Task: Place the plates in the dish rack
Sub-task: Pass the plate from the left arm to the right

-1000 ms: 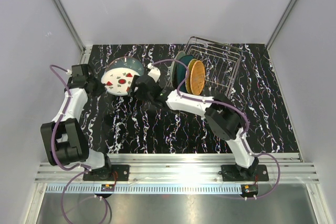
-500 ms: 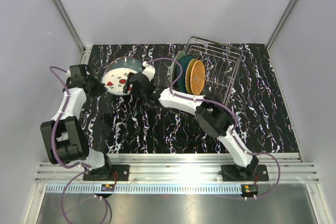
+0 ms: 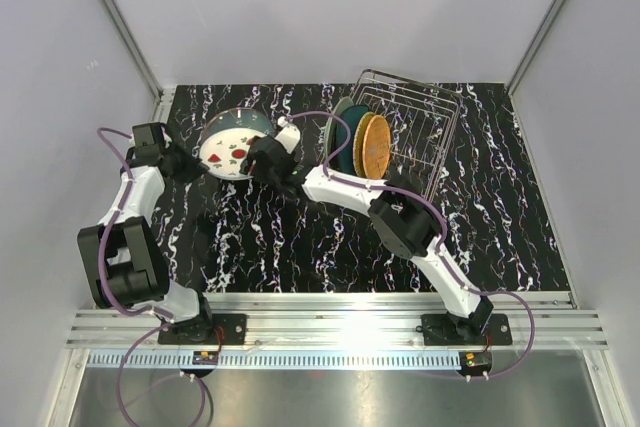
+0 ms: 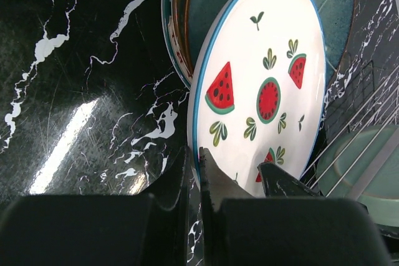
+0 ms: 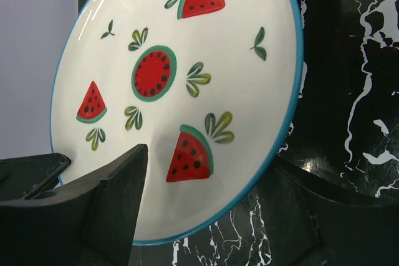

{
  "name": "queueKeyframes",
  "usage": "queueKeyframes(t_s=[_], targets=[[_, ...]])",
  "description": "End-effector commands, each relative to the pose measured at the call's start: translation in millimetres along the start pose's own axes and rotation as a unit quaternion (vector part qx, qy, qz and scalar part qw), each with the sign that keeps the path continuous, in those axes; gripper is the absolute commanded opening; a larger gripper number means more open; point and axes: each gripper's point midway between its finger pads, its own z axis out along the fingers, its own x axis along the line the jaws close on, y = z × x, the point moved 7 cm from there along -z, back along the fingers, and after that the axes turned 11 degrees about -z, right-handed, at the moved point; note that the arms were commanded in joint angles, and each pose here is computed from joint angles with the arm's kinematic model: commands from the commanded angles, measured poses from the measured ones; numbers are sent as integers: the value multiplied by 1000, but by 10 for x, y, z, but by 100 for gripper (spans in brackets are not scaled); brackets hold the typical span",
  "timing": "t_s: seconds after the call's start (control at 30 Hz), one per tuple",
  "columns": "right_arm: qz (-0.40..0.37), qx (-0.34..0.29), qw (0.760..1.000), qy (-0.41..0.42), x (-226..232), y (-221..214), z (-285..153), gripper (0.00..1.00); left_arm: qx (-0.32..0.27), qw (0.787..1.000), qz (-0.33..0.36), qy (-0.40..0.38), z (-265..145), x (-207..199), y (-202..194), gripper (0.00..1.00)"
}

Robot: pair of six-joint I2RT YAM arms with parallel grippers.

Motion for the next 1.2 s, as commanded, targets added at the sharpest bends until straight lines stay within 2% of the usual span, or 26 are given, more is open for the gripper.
queueKeyframes(t_s=[0.0, 0.17, 0.33, 0.57, 0.83, 1.17], targets=[[35, -40, 999, 12, 135, 262, -9, 74, 5, 998, 13, -67, -41, -223, 49, 0], [32, -51, 998, 12, 139, 335, -43, 66, 8, 998, 23, -62, -21, -193, 43, 0], [31, -61, 997, 21, 178, 399, -89, 48, 16, 998, 44, -45, -5, -176, 74, 0], [37, -82, 996, 29, 226, 573, -168, 41, 46, 996, 55, -46, 69, -157, 26, 0], [20, -99, 994, 42, 324, 740, -309, 22, 42, 995, 73, -46, 36, -194, 34, 0], [10, -150, 986, 77, 384, 1068, -582, 15, 55, 987, 88, -119, -37, -366, -2, 0]])
